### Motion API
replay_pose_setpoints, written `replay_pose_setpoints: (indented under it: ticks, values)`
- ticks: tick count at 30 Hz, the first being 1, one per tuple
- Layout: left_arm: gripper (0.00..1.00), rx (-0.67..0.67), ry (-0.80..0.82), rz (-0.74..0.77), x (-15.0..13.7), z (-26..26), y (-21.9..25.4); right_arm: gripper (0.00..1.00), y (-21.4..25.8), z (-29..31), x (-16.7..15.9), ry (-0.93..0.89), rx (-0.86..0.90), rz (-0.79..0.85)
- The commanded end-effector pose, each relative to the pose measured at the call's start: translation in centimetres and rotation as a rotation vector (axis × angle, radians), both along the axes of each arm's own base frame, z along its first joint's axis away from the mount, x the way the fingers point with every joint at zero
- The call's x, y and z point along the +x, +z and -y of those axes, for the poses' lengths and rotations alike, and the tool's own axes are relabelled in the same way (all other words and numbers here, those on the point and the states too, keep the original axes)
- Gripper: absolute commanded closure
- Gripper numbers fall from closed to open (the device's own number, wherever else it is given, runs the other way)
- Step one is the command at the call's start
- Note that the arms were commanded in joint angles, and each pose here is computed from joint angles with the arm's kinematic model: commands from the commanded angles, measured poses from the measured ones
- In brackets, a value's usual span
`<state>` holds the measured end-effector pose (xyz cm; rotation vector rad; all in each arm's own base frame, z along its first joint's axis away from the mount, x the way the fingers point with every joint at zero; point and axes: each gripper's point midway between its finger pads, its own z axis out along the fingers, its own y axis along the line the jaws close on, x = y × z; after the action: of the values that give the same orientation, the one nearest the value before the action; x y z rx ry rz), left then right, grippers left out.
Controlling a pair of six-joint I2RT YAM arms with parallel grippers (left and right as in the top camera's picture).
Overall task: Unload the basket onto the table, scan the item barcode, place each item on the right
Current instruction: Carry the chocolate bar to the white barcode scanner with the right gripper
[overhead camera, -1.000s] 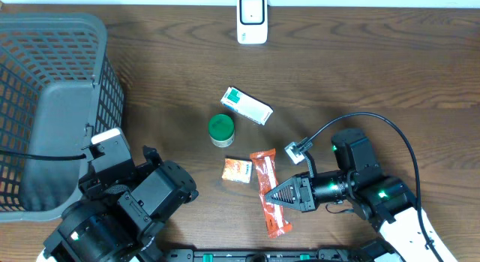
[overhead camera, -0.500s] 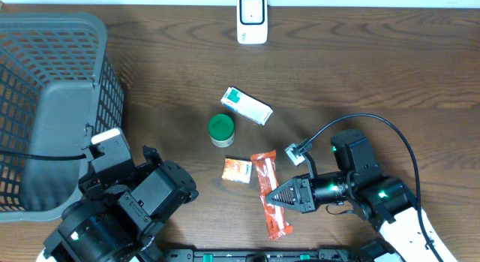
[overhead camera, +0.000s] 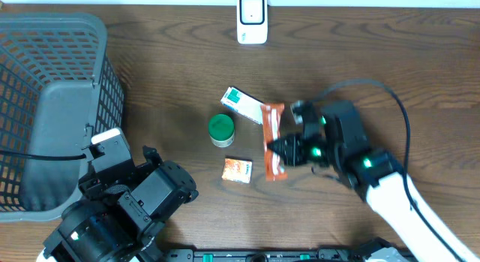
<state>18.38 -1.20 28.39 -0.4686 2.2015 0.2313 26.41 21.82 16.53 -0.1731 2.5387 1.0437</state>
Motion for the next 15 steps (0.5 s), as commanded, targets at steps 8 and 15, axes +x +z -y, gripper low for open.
replay_pose_setpoints:
  ticks: [8,15]
  values:
    - [0.15,0.002,0.009,0.002,-0.1,-0.2,-0.1,0.99,2.0,3.7,14.6,-0.238,-0.572,0.27]
    - [0.15,0.002,0.009,0.002,-0.1,-0.2,-0.1,0.99,0.0,4.4,22.2,-0.272,-0.853,0.395]
